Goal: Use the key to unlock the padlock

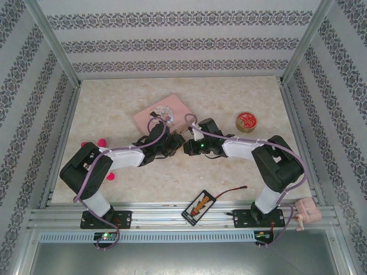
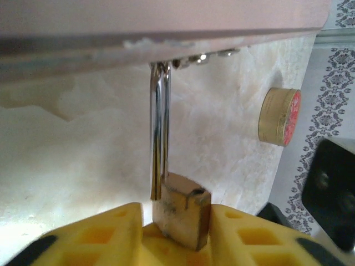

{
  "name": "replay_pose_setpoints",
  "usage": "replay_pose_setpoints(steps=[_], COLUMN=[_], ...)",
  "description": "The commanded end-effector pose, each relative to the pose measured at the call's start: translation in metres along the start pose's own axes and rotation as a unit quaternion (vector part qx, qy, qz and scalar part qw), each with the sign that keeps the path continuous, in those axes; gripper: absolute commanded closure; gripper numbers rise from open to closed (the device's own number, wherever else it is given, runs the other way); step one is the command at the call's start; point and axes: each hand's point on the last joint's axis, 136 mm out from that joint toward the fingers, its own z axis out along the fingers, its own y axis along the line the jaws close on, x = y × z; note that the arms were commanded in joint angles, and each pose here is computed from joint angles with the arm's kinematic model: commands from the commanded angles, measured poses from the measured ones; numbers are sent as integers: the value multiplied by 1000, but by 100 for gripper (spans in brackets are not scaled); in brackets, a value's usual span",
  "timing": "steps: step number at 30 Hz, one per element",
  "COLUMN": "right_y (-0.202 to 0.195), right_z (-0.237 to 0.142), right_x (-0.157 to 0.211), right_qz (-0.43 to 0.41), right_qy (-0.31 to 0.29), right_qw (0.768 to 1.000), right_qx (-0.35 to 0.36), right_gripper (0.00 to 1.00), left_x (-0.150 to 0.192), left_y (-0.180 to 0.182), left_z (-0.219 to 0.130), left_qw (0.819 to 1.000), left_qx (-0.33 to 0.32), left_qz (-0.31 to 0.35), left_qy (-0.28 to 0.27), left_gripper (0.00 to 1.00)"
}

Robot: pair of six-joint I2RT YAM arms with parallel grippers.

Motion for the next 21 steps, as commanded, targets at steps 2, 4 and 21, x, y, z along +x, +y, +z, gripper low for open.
replay_pose_setpoints(steps=[2, 4, 21], right_y=[-3, -4, -15], right_z=[-4, -6, -10], right_x=[-8, -8, -6], right_qz=[74, 73, 65], right_qy=[-15, -16, -15], right_qw=[996, 996, 998], right_qx=[-55, -53, -11], right_gripper=[100, 100, 98], left_x=[0, -2, -27], left_y=[3, 2, 21], left_z=[-9, -11, -29], left_qw=[1000, 1000, 996], left_qx=[-13, -14, -58], left_qz=[1, 4, 18], left_qy=[-4, -9, -68], left_gripper=[57, 55, 35])
